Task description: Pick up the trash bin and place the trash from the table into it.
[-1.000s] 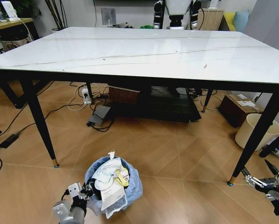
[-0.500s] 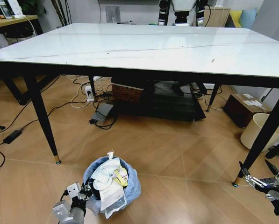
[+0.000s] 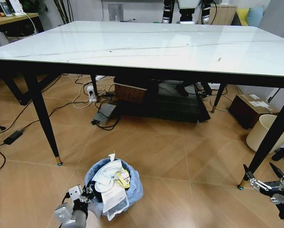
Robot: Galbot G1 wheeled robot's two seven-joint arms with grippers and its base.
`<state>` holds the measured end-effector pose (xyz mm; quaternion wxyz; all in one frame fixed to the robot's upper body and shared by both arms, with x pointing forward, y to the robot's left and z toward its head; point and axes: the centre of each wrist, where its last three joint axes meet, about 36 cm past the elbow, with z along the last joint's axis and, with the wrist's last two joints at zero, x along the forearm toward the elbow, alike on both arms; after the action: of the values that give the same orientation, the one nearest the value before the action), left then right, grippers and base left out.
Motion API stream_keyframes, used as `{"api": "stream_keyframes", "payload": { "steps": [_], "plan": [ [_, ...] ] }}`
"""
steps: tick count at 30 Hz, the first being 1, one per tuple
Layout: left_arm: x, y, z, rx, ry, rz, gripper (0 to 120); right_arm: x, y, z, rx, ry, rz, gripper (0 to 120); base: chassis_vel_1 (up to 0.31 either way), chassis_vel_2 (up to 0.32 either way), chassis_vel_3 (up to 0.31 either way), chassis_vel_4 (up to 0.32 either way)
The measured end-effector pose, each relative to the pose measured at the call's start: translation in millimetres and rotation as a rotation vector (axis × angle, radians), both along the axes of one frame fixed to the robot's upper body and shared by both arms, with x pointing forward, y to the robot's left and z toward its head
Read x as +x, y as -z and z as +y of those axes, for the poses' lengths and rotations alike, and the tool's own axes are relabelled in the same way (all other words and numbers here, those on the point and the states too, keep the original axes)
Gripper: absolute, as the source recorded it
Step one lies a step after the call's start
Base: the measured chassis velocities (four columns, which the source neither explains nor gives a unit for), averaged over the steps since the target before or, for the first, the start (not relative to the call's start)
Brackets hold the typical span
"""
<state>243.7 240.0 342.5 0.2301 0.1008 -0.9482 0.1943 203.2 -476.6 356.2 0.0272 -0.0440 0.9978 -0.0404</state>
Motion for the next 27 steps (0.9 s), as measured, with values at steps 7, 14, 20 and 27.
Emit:
{"api": "stream_keyframes", "payload": {
  "steps": [7,14,20,27],
  "plan": [
    [6.1,-0.7,-7.3,-0.052,-0.002,-0.004,0,0.0,0.0,0.0,0.000,0.000,0.000,100,0.000,0.000,0.000,0.000],
    [9.7,0.5,-10.7,-0.103,-0.007,0.021,0,0.0,0.0,0.0,0.000,0.000,0.000,100,0.000,0.000,0.000,0.000],
    [15.6,4.7,-13.7,-0.125,-0.022,0.047,0,0.0,0.0,0.0,0.000,0.000,0.000,100,0.000,0.000,0.000,0.000],
    [20.4,8.8,-20.0,-0.155,-0.038,0.074,0,0.0,0.0,0.0,0.000,0.000,0.000,100,0.000,0.000,0.000,0.000]
  ]
}}
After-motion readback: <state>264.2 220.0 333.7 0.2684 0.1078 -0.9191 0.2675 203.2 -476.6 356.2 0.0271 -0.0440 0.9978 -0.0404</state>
